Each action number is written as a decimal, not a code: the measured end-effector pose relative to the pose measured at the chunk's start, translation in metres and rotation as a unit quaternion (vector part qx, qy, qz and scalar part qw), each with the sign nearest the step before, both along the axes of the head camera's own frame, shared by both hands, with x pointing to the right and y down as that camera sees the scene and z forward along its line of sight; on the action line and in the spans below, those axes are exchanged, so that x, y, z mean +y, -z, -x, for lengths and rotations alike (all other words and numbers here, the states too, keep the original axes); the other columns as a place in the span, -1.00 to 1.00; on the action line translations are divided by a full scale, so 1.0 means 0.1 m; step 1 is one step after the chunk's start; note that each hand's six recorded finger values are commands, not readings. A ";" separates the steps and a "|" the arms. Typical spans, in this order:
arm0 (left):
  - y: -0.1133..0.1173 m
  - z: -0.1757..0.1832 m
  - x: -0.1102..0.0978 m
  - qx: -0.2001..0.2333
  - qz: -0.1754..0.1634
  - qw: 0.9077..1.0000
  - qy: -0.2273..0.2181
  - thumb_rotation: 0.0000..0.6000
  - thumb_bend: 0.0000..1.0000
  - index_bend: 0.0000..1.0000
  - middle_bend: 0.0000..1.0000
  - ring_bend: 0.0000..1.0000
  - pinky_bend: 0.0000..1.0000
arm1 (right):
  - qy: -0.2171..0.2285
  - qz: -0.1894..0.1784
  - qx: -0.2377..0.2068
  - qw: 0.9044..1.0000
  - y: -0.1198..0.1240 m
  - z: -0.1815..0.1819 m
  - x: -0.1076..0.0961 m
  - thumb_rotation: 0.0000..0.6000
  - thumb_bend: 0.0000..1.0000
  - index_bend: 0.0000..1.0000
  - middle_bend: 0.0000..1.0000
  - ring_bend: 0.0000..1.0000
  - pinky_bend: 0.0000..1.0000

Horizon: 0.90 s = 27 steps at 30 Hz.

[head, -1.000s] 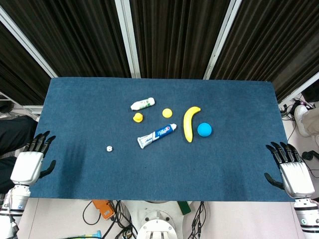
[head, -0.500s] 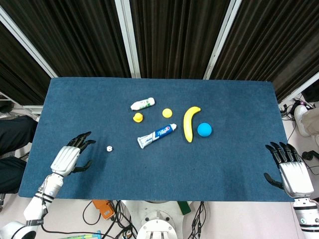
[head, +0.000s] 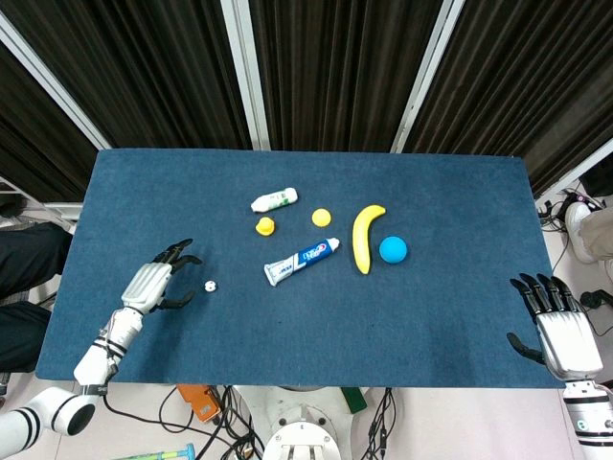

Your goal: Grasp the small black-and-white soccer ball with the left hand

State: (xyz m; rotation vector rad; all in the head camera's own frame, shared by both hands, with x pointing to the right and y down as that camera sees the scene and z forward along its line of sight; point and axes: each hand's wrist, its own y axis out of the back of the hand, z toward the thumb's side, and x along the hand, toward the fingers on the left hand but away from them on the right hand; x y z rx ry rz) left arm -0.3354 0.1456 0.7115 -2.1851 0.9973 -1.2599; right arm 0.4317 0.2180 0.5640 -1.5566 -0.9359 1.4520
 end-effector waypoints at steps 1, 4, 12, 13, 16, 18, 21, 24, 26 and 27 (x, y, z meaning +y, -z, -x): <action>-0.02 0.01 0.00 -0.001 0.002 1.000 0.001 1.00 -0.46 -0.46 -1.00 -1.00 -0.72 | 0.000 0.000 0.000 1.000 0.00 0.00 0.00 1.00 -0.32 -0.63 -0.66 -0.75 -0.77; -0.09 0.01 0.00 0.000 0.010 1.000 0.006 1.00 -0.51 -0.45 -1.00 -1.00 -0.74 | 0.000 0.000 0.001 1.000 -0.01 0.00 0.00 1.00 -0.32 -0.63 -0.66 -0.75 -0.77; -0.26 -0.07 0.00 0.004 0.029 1.000 0.010 1.00 -0.52 -0.30 -1.00 -1.00 -0.74 | -0.001 0.001 0.002 1.000 -0.02 0.00 0.00 1.00 -0.32 -0.63 -0.66 -0.75 -0.77; -0.27 -0.08 -0.01 0.004 0.031 0.999 0.010 1.00 -0.52 -0.29 -1.00 -1.00 -0.74 | -0.001 0.001 0.002 1.000 -0.02 0.00 -0.01 1.00 -0.32 -0.63 -0.66 -0.75 -0.77; -0.31 -0.11 -0.01 0.003 0.034 0.999 0.008 1.00 -0.52 -0.28 -1.00 -1.00 -0.74 | -0.001 0.002 0.001 1.000 -0.02 0.00 -0.01 1.00 -0.32 -0.63 -0.66 -0.75 -0.77; -0.33 -0.12 0.00 0.002 0.037 0.999 0.008 1.00 -0.52 -0.28 -1.00 -1.00 -0.74 | 0.000 0.002 0.002 1.000 -0.03 0.01 -0.01 1.00 -0.32 -0.63 -0.66 -0.75 -0.77; -0.35 -0.13 0.01 0.000 0.041 0.999 0.007 1.00 -0.51 -0.28 -1.00 -1.00 -0.74 | 0.000 0.003 0.002 1.000 -0.03 0.01 -0.01 1.00 -0.32 -0.63 -0.66 -0.75 -0.77; -0.37 -0.13 0.02 -0.002 0.046 0.999 0.007 1.00 -0.50 -0.27 -1.00 -1.00 -0.74 | 0.000 0.004 0.002 1.000 -0.03 0.01 -0.02 1.00 -0.32 -0.63 -0.66 -0.75 -0.77; -0.38 -0.13 0.02 -0.002 0.050 0.999 0.008 1.00 -0.49 -0.26 -1.00 -1.00 -0.74 | 0.000 0.004 0.002 1.000 -0.04 0.01 -0.02 1.00 -0.32 -0.63 -0.66 -0.75 -0.77; -0.38 -0.13 0.02 -0.002 0.051 0.999 0.008 1.00 -0.48 -0.25 -1.00 -1.00 -0.74 | 0.001 0.004 0.003 1.000 -0.04 0.01 -0.01 1.00 -0.32 -0.63 -0.66 -0.75 -0.77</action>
